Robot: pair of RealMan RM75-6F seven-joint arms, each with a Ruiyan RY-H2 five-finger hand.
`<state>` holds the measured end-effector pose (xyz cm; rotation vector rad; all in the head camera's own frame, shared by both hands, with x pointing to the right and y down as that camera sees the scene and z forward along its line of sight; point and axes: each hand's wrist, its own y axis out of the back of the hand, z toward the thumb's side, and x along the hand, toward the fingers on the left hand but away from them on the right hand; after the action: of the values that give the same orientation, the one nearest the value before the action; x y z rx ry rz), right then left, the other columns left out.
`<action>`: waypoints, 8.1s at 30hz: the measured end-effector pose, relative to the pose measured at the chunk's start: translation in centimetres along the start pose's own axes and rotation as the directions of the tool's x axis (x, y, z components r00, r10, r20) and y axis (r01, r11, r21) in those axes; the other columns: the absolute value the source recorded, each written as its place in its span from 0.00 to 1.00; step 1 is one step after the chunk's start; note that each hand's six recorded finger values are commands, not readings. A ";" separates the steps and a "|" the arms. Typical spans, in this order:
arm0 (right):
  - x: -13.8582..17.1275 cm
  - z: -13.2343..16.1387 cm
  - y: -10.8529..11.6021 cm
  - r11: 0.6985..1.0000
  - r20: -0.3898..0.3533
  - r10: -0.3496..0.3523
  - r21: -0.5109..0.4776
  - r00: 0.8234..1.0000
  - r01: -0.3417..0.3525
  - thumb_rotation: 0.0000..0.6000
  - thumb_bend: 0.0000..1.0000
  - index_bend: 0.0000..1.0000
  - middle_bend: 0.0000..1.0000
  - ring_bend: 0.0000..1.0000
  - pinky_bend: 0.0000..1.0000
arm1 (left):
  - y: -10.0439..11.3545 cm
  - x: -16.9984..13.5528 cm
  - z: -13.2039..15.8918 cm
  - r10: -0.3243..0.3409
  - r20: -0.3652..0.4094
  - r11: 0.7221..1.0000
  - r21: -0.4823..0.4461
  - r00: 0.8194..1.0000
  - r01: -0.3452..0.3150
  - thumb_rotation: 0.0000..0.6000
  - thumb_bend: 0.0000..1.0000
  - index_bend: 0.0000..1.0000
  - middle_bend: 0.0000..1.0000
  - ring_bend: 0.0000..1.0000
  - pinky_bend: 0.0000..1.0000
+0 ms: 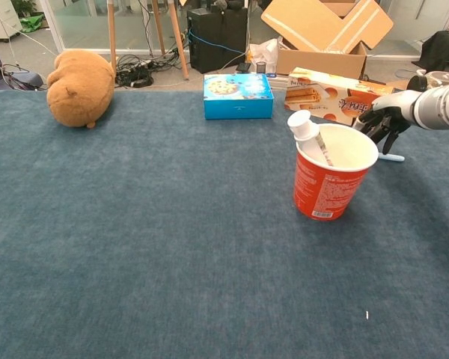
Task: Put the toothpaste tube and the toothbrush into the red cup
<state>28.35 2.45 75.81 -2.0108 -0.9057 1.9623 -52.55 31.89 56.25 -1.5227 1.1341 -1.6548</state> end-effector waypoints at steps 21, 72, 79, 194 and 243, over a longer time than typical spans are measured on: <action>-1.0 1.6 2.7 0.909 -0.048 -0.326 0.258 0.944 0.327 1.00 0.23 0.43 1.00 0.85 1.00 | -0.1 -0.3 -0.5 0.002 -0.013 1.000 -0.012 1.000 -0.002 1.00 0.00 0.32 0.37 0.33 0.42; -3.7 1.9 -1.4 0.908 -0.003 -0.205 0.372 0.979 0.191 1.00 0.25 0.50 1.00 1.00 1.00 | -0.1 -0.4 -0.7 0.000 -0.017 1.000 -0.011 1.000 0.000 1.00 0.00 0.32 0.37 0.33 0.42; -3.9 2.1 -1.7 0.908 -0.005 -0.202 0.374 0.979 0.189 1.00 0.25 0.51 1.00 1.00 1.00 | -0.1 -0.5 -0.9 -0.002 -0.025 1.000 -0.014 1.000 0.002 1.00 0.00 0.32 0.37 0.33 0.42; 8.5 5.4 7.8 0.964 -0.267 -0.262 -0.112 0.927 0.241 1.00 0.32 0.68 1.00 1.00 1.00 | 0.7 -0.2 1.2 0.018 0.016 1.000 0.001 1.000 -0.018 1.00 0.00 0.32 0.37 0.33 0.42; 11.7 5.7 -0.5 0.961 -0.465 -0.070 -0.267 0.883 -0.064 1.00 0.26 0.63 1.00 1.00 1.00 | 0.2 -0.5 0.6 0.007 0.000 1.000 -0.007 1.000 -0.007 1.00 0.00 0.32 0.37 0.33 0.42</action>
<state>22.07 7.63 65.70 -2.4768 -1.0921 1.2885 -51.92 32.15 55.77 -1.5218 1.1448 -1.6475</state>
